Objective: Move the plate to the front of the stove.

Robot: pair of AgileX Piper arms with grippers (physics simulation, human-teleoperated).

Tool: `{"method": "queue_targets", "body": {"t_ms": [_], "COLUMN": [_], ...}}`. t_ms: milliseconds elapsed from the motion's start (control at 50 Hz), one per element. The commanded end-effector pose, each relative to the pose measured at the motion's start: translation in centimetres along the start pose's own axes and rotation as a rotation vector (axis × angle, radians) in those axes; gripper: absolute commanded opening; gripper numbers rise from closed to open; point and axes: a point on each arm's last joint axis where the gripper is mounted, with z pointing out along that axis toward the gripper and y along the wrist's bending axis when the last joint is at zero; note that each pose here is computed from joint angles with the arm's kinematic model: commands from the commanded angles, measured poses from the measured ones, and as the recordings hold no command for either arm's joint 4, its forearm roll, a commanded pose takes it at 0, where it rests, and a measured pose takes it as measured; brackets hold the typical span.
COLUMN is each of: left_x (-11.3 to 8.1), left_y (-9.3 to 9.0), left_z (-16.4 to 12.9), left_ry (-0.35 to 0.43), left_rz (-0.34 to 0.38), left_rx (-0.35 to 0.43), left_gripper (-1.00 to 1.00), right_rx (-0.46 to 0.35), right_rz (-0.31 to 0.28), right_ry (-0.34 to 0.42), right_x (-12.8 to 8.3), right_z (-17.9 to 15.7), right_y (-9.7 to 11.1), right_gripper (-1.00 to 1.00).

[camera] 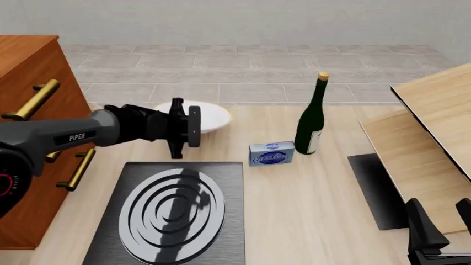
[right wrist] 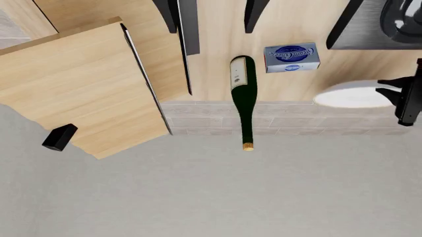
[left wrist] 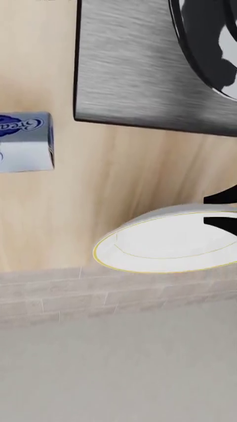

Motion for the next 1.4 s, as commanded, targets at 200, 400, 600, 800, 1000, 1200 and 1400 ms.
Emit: {"method": "queue_targets", "body": {"t_ms": [200, 400, 600, 800, 1000, 1200, 1400], "left_x": [0.2, 0.4, 0.4, 0.7, 1.0, 1.0, 1.4], "left_y": [-1.0, -1.9, -2.3, -2.8, -3.0, -2.5, -1.1], "left_z": [1.5, 2.2, 2.7, 3.3, 3.4, 3.3, 2.9], "left_ry": [0.006, 0.010, 0.011, 0.019, 0.026, 0.026, 0.027], "left_rz": [-0.002, -0.009, -0.025, -0.025, -0.024, -0.025, -0.035], "left_rx": [0.016, 0.036, 0.044, 0.064, 0.077, 0.067, 0.028], "left_gripper": [-1.00, -1.00, -1.00, -1.00, -1.00, -1.00, 1.00], "right_rx": [0.000, 0.000, 0.000, 0.000, 0.000, 0.000, 0.000], "right_rz": [0.000, 0.000, 0.000, 0.000, 0.000, 0.000, 0.000], "right_ry": [0.000, 0.000, 0.000, 0.000, 0.000, 0.000, 0.000], "right_x": [0.0, 0.0, 0.0, 0.0, 0.0, 0.0, 0.0], "right_z": [0.0, 0.0, 0.0, 0.0, 0.0, 0.0, 0.0], "right_y": [0.0, 0.0, 0.0, 0.0, 0.0, 0.0, 0.0], "right_gripper": [1.00, 1.00, 1.00, 1.00, 1.00, 1.00, 1.00]}}
